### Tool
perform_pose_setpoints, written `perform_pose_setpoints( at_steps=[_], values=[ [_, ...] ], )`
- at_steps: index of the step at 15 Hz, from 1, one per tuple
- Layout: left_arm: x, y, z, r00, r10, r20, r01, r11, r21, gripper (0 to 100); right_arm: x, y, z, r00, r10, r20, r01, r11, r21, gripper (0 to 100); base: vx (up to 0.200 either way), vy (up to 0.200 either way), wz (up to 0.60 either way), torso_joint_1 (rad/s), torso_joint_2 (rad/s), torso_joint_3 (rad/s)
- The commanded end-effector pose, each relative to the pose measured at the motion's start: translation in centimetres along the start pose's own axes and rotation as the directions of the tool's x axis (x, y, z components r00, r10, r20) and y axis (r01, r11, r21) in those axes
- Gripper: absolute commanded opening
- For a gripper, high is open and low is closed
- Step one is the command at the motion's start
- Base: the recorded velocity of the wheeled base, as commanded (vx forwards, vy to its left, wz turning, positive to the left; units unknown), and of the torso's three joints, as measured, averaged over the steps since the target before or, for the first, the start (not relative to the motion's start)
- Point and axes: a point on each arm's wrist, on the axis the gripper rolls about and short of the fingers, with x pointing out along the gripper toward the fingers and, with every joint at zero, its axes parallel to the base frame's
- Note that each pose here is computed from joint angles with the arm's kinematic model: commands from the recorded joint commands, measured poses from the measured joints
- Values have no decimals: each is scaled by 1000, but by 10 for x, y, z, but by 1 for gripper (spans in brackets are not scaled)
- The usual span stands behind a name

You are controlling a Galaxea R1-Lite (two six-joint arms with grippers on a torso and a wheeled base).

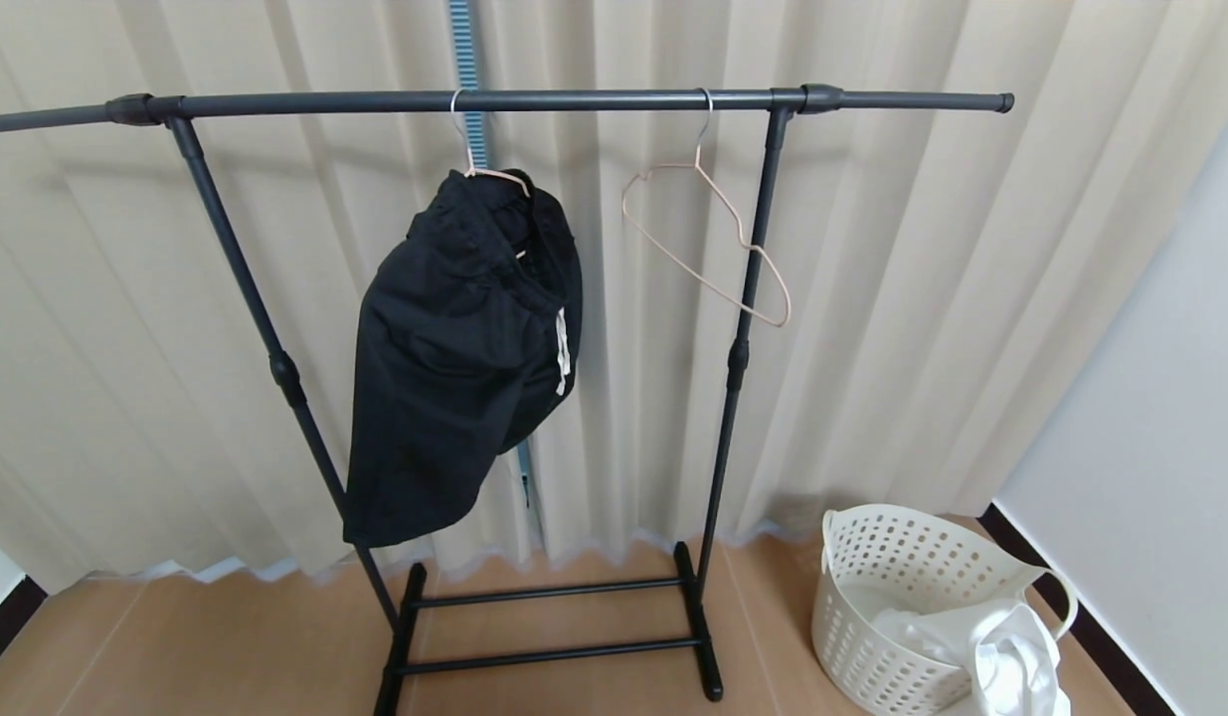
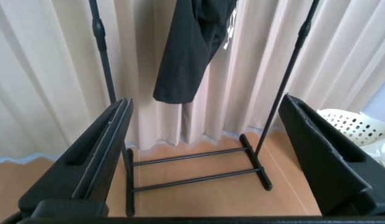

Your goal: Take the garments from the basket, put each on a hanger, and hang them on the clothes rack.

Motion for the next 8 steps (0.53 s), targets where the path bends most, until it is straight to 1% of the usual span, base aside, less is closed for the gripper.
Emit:
perform_pose_setpoints(
  at_steps=[1,5,8],
  values=[
    [0,0,0,1000,0,-2,0,1000,0,100,0,0,0,1000,1,-1,-1,1000,0,100,0,0,0,-154,530,330],
    [0,0,0,1000,0,-2,0,1000,0,100,0,0,0,1000,1,-1,-1,1000,0,100,0,0,0,-177,515,327],
    [0,0,0,1000,0,-2,0,1000,0,100,0,0,0,1000,1,-1,-1,1000,-1,100,0,0,0,-152,497,338]
  ],
)
